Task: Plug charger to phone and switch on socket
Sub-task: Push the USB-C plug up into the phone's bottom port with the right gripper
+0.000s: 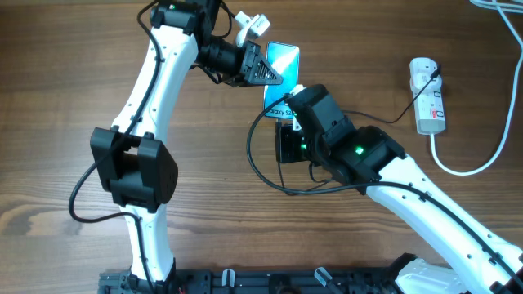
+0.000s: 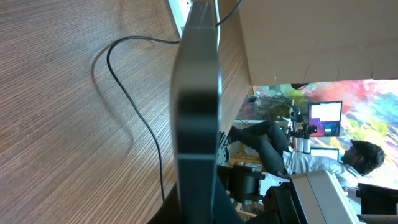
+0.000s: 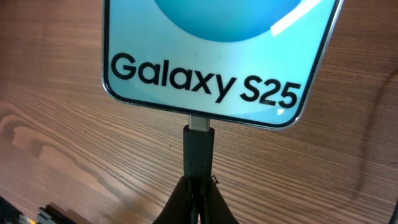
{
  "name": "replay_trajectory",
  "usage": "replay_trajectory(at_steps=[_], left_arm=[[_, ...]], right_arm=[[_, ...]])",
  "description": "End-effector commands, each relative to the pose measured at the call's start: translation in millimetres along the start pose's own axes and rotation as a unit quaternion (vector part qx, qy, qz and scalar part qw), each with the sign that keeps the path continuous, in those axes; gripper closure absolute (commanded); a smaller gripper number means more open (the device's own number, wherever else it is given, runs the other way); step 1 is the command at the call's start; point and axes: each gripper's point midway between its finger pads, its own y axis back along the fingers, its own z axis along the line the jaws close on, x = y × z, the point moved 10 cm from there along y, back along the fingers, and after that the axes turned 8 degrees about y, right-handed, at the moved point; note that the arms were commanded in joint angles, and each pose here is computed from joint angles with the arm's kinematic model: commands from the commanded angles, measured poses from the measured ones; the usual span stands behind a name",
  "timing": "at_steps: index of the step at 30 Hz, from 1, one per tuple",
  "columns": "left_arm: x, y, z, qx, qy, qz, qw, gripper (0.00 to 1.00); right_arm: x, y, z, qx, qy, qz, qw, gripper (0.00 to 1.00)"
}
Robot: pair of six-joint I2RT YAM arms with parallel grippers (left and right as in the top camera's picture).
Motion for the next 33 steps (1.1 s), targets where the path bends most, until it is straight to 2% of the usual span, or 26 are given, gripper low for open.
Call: replay_trajectory(at_steps=[1,22,30,33], left_arm=[[2.4,11.5,-15.4,0.010,-0.032,-0.015,0.999,0.96],[4.4,11.5,-15.6,0.012,-0.024,-0.011,1.000,0.96],[6.9,11.5,-15.4,0.012,-0.014,-0.005,1.000,0.96],[8.8,11.4,-15.4,0.012,-0.006,-0.001,1.000,0.96]], right_arm=[[-5.2,0.0,-0.9,0.007,0.007,-0.013,1.000,0.96],[-15.9,2.0,-10.8,-0.008,-0.038,-0.029,0.999,0.96],[-23.6,2.7,-8.3,-0.015,-0.029,-0.056,0.998,0.95],[-27.7,3.3,-8.7,-0.013,-0.003,-0.071,0.997,0.95]])
